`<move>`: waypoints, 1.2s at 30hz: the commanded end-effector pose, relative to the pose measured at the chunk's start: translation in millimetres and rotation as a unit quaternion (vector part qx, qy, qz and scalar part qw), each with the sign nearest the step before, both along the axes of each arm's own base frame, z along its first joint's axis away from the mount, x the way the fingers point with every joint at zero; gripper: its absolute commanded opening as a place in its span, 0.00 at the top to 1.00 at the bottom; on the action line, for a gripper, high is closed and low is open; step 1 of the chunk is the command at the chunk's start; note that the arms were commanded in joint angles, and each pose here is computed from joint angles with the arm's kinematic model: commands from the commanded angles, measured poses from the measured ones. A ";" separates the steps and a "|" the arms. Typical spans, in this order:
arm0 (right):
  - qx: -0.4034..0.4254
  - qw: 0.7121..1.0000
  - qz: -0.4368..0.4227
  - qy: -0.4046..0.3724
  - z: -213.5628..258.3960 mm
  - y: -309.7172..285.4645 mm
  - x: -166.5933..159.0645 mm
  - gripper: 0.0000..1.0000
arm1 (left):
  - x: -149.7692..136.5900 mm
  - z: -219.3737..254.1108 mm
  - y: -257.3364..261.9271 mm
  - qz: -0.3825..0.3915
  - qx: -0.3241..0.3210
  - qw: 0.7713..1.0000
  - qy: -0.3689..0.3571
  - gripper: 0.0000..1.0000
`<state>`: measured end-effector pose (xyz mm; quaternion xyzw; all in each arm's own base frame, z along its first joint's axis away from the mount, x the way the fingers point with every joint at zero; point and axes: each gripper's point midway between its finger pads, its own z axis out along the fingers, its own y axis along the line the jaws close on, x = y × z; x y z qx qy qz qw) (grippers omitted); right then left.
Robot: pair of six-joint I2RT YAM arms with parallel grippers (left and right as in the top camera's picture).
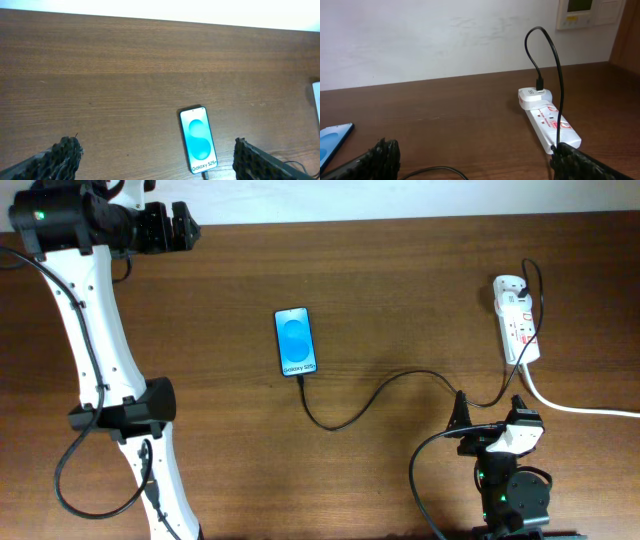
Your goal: Plug charger to phone and switch on socket
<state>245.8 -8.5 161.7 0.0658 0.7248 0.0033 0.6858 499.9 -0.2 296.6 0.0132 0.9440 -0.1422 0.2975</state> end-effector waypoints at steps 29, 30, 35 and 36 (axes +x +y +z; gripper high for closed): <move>0.000 1.000 -0.006 0.001 -2.0 -2.6 -0.6 0.01 | 20.5 14.5 -23.3 -0.027 0.024 0.991 -0.129 0.01; 0.000 1.000 -0.006 0.001 -2.0 -2.6 -0.6 0.01 | 12.9 12.6 -20.5 -0.019 0.033 0.988 -0.148 0.01; 0.000 1.000 -0.006 0.001 -2.0 -2.6 -0.6 0.01 | -52.4 14.8 -0.3 0.038 0.089 0.960 -0.261 0.00; 0.000 1.000 -0.006 0.001 -2.0 -2.5 -0.6 0.02 | -66.4 14.6 2.0 0.046 0.095 0.955 -0.279 0.00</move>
